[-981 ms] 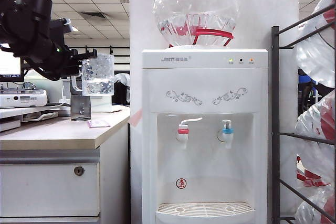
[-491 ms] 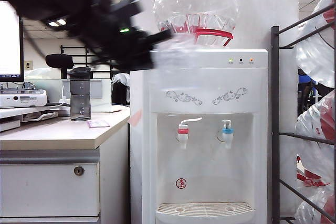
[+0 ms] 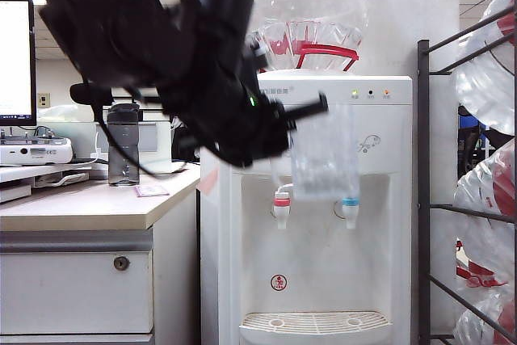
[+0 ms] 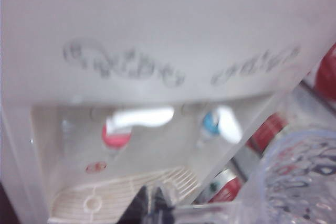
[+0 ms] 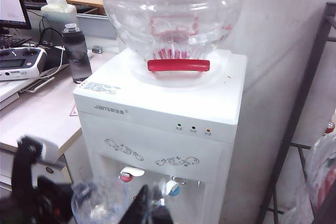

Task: Pick up the plastic mug from the left desk, go to the cold water outlet of the water dispenser, press the vertical switch to get some water, then put the mug back on the desk.

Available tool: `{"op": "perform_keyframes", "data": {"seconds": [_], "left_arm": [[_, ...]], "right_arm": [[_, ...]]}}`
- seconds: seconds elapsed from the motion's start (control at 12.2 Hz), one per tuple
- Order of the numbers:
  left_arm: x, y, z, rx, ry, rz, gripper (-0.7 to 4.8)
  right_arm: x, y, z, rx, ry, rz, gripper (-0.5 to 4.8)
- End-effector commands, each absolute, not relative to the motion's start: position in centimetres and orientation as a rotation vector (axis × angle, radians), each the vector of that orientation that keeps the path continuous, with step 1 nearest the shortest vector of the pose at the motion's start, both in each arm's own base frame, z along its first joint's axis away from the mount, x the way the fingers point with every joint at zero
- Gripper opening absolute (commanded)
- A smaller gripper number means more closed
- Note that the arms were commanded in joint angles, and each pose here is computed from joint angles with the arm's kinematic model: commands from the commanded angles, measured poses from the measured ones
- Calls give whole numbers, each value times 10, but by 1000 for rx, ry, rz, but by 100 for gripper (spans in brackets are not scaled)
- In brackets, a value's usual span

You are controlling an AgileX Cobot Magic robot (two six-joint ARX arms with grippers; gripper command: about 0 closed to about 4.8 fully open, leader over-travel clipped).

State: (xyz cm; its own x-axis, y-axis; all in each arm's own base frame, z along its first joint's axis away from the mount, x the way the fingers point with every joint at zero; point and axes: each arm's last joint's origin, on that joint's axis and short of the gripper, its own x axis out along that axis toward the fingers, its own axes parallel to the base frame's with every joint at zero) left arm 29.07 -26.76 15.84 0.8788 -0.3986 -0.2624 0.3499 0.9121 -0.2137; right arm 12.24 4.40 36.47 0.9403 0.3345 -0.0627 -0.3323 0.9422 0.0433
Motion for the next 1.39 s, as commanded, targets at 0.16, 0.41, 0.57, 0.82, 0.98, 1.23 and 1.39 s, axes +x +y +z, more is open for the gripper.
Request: {"op": "perform_keyframes", "data": {"seconds": [0.16,0.41,0.57,0.82,0.98,1.23,1.39], "left_arm": [[288,-281,133,-177,284,-374,-7],[289,-286,90,-151,309,-351,-7],[292,-289,87,-152,303,-338,-7],[305,-303,83,-153,293,-337,-7],[313,-310,79,-149,296,-332,-6],[329,-323,69,-124,320,-306,-7],[335,-324,68,-128,316,-295,-7]], "right_arm": [[122,43,367,34,55,338,-5],[122,43,365,-17,68,340,-5],[122,43,365,-17,68,340,-5],[122,43,365,-17,68,340,-5],[122,43,365,-17,69,340,-5],[122,43,365,-17,70,340,-5],[122,43,365,-17,70,340,-5]]}}
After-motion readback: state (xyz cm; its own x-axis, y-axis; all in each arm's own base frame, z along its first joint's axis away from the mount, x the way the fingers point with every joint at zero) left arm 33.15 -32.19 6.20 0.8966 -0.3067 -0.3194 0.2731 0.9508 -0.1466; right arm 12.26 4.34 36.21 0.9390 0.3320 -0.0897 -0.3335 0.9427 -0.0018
